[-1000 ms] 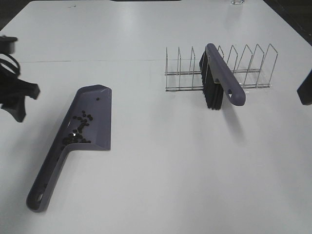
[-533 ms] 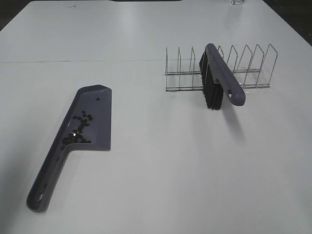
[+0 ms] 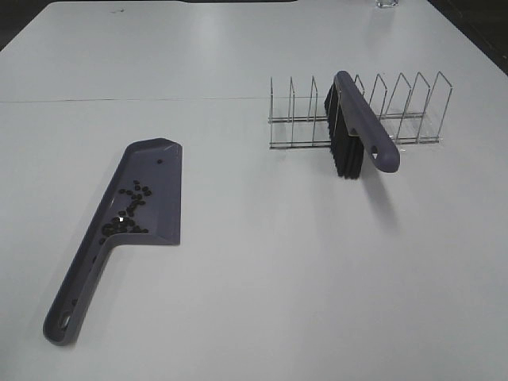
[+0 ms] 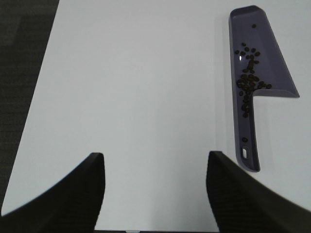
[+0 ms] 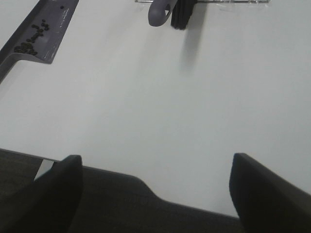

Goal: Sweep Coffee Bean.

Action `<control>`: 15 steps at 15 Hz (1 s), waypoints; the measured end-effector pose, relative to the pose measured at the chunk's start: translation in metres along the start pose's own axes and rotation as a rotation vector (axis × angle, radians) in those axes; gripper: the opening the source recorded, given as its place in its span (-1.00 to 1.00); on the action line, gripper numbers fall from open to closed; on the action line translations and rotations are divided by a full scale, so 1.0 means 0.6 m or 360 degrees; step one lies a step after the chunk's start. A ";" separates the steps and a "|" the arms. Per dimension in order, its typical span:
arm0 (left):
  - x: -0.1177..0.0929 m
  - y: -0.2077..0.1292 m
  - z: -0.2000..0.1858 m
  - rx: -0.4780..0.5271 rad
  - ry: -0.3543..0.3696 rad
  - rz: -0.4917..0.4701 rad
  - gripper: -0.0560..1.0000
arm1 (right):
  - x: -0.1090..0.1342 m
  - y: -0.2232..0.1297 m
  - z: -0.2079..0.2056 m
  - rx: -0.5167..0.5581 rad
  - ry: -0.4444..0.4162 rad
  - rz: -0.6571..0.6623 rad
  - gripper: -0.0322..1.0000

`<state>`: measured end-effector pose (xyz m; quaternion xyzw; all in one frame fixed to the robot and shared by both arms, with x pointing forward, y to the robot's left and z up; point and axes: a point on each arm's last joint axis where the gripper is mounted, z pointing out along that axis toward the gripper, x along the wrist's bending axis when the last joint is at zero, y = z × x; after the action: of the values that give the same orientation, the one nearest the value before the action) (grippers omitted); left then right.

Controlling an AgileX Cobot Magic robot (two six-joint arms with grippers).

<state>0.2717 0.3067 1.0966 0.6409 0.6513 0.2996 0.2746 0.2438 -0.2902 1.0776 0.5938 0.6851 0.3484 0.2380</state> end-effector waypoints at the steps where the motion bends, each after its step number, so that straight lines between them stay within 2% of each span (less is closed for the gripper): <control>1: 0.001 -0.008 -0.005 -0.0024 0.0001 0.0004 0.16 | -0.001 -0.006 -0.003 -0.0025 -0.0006 -0.0005 0.48; 5: 0.006 -0.067 -0.018 -0.0198 0.0025 0.0034 0.16 | -0.008 -0.045 -0.013 -0.0273 -0.0067 -0.0042 0.48; 9: 0.007 -0.099 -0.016 -0.0370 0.0014 -0.0016 0.17 | -0.013 -0.064 0.023 -0.0184 -0.0077 -0.0038 0.48; 15: 0.003 -0.097 -0.006 -0.0423 -0.0027 -0.0030 0.17 | -0.014 -0.063 0.031 -0.0221 -0.0085 -0.0042 0.48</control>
<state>0.2300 0.3082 1.0560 0.5951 0.6095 0.3753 0.3654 0.2348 -0.2969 1.0361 0.5760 0.6604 0.3759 0.3014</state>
